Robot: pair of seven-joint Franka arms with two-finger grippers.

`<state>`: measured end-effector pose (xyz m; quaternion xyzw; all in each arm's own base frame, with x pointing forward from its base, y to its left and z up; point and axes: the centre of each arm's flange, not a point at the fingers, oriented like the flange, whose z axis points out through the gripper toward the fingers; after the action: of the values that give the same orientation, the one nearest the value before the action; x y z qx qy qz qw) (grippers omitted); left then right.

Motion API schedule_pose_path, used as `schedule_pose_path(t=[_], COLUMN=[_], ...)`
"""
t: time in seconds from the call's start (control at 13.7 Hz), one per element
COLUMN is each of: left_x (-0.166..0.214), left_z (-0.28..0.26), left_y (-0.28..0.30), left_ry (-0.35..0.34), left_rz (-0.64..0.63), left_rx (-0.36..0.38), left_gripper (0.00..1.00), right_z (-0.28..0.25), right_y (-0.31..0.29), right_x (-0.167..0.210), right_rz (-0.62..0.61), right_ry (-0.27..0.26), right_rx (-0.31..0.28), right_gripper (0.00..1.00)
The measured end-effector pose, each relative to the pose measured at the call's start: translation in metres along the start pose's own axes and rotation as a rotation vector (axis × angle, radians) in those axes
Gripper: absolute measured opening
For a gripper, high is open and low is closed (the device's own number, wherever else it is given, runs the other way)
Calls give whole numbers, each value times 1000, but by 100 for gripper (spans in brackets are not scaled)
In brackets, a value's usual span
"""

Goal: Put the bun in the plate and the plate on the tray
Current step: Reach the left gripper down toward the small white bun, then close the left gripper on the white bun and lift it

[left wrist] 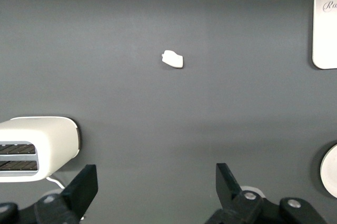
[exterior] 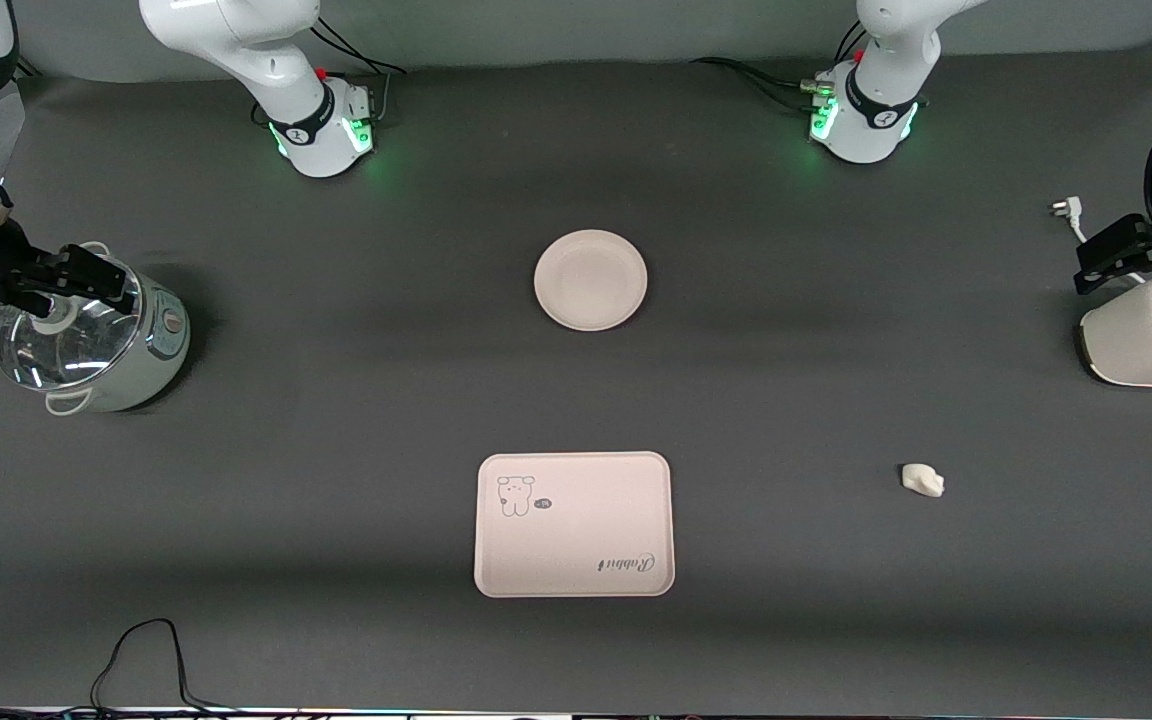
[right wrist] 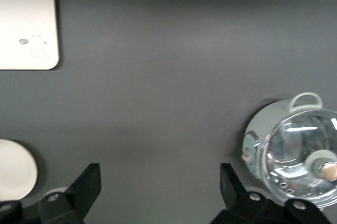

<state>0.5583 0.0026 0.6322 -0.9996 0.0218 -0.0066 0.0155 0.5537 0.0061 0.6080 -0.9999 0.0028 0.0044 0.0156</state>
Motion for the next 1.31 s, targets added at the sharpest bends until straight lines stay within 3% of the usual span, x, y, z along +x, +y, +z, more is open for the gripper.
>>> schedule_pose_path(t=[0.29,0.51,0.73,0.88,1.24,1.31], left_x=[16,60,64,65,70,70], left_z=[39,173,313,372,424,427], left_y=[-8,-22,-27,-28,4,9], left_ry=[-32,18,86,102,140,140], left_rz=[2,-23,-57,-61,-95,-99], left_rx=[-23,-74,-104,-87,-48,-42], left_gripper=[100,100,100,100,97,87], right_z=[2,4,6,7,8,8], right_y=[-9,-9,-10,-10,-10,-10], right_x=[0,1,1,2,2,2], right_rz=[-4,-4,-4,-3,-3,-3], right_ry=[-8,-14,-18,-20,-23,-25], right_rx=[52,57,56,56,56,56], right_gripper=[100,100,100,100,100,100])
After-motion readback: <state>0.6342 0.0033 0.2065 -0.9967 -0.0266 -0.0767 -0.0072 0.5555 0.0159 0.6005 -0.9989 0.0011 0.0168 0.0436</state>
